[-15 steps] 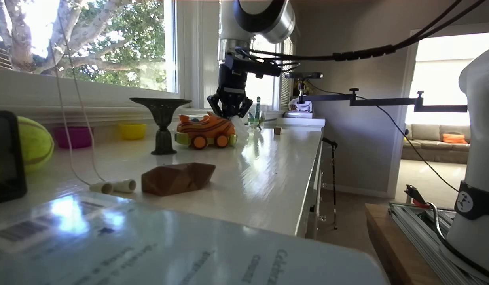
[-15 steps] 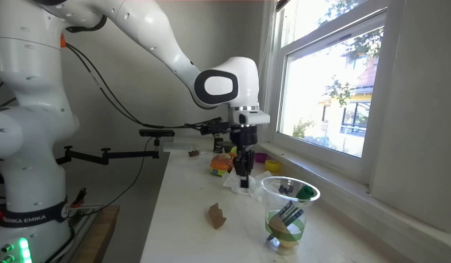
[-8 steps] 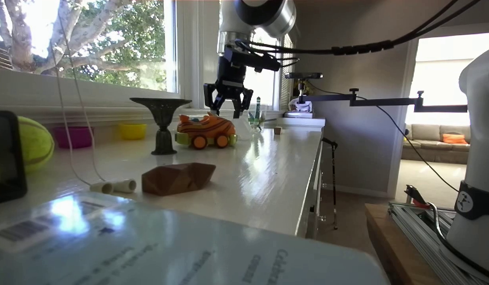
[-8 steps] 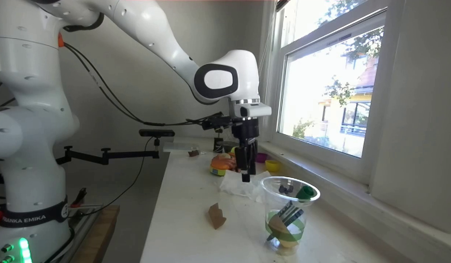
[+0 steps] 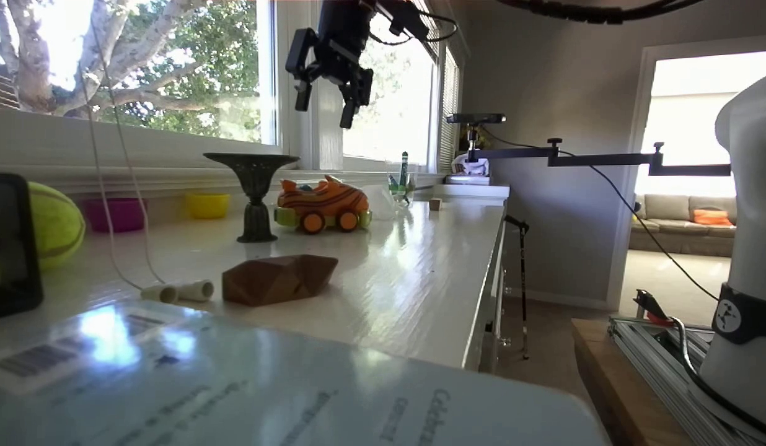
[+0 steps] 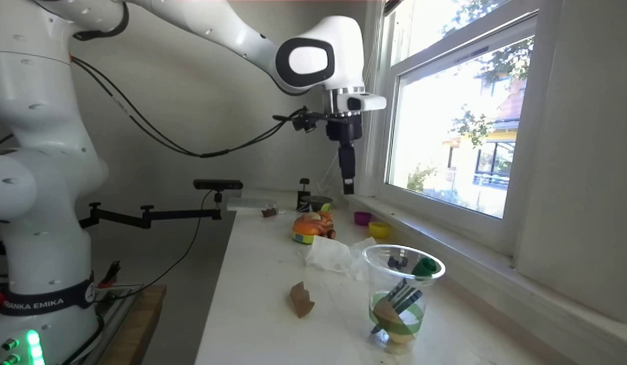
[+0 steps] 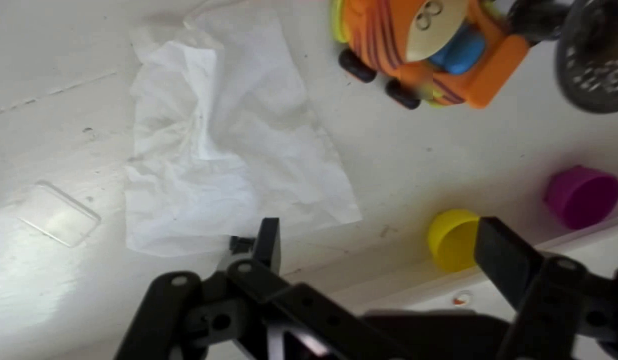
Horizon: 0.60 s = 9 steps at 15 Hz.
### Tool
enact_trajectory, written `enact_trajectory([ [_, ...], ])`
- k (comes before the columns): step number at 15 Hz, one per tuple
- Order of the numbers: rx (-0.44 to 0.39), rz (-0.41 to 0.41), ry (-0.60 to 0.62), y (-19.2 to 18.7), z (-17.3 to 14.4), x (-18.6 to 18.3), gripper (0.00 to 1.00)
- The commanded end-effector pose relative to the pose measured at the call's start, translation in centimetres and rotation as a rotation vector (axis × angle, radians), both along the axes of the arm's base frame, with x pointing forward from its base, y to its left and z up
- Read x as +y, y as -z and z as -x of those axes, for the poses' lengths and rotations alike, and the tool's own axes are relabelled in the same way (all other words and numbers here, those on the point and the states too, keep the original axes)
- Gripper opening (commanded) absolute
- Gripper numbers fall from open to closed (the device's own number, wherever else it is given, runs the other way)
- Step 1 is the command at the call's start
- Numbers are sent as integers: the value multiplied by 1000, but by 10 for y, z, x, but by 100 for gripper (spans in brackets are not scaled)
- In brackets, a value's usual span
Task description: Use the tissue to wipe the window
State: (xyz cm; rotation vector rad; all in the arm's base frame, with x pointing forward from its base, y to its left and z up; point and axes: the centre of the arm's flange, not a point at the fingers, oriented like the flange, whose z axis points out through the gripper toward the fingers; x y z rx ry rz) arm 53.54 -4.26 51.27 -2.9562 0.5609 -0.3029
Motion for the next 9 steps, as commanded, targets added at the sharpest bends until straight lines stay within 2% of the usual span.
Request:
enact_trajectory([
  [1, 85, -99, -149, -44, -11, 10, 100],
  [4, 195, -135, -242, -49, -8, 16, 100],
  [5, 143, -98, -189, -41, 7, 19, 100],
  [9, 184, -104, -225, -39, 3, 20, 100],
])
